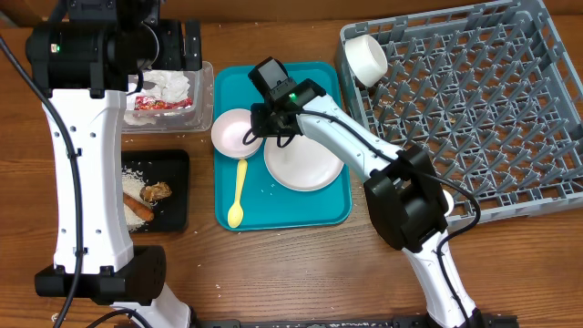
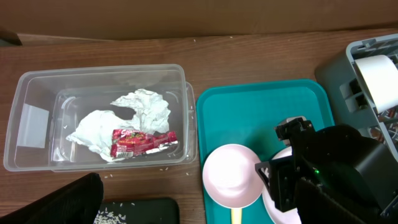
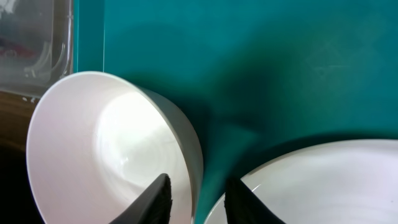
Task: Sort waste into correct bins and load items into the dishwasher
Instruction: 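Grasp the pink bowl rim with the right gripper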
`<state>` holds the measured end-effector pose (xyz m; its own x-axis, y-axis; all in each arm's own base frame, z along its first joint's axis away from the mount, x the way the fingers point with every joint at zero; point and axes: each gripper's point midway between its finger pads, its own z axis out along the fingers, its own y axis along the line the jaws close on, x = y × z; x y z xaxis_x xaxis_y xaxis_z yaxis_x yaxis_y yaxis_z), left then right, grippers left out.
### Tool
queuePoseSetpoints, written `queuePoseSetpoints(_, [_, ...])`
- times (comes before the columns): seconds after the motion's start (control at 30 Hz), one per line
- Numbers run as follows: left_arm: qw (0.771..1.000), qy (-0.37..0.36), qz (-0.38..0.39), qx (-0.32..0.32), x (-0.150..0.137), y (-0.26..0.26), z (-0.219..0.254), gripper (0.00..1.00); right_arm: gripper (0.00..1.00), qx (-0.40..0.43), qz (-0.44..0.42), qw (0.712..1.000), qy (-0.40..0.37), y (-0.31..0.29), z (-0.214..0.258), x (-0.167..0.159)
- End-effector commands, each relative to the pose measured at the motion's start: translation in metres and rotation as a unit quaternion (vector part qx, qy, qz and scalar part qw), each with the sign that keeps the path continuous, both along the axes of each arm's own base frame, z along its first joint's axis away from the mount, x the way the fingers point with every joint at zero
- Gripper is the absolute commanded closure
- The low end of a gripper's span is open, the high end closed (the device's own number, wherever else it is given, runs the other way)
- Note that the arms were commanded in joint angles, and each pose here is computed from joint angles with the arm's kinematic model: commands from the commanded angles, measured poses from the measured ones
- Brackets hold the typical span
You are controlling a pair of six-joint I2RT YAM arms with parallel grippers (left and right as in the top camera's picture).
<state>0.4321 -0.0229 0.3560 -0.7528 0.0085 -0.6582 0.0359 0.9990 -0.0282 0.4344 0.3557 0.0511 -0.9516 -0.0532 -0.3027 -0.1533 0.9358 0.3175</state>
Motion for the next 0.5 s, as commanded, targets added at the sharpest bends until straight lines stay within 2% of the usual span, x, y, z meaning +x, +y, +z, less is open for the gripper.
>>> queuePoseSetpoints(0.0, [1.0, 0.0, 0.004, 0.001, 0.001, 0.0015, -0.0006, 0.0, 0.73, -0.008, 0.001, 1.0, 0.003, 0.0012, -0.0089, -0.0005])
queuePoseSetpoints(0.27, [1.0, 0.0, 0.003, 0.001, 0.0009, 0.0012, -0.0007, 0.0, 0.84, -0.009, 0.0, 1.0, 0.01, 0.0002, -0.0102, -0.0037])
queuePoseSetpoints(0.47, [1.0, 0.0, 0.003, 0.001, 0.0009, 0.0011, -0.0007, 0.0, 0.85, -0.009, 0.005, 1.0, 0.014, 0.0043, -0.011, -0.0081])
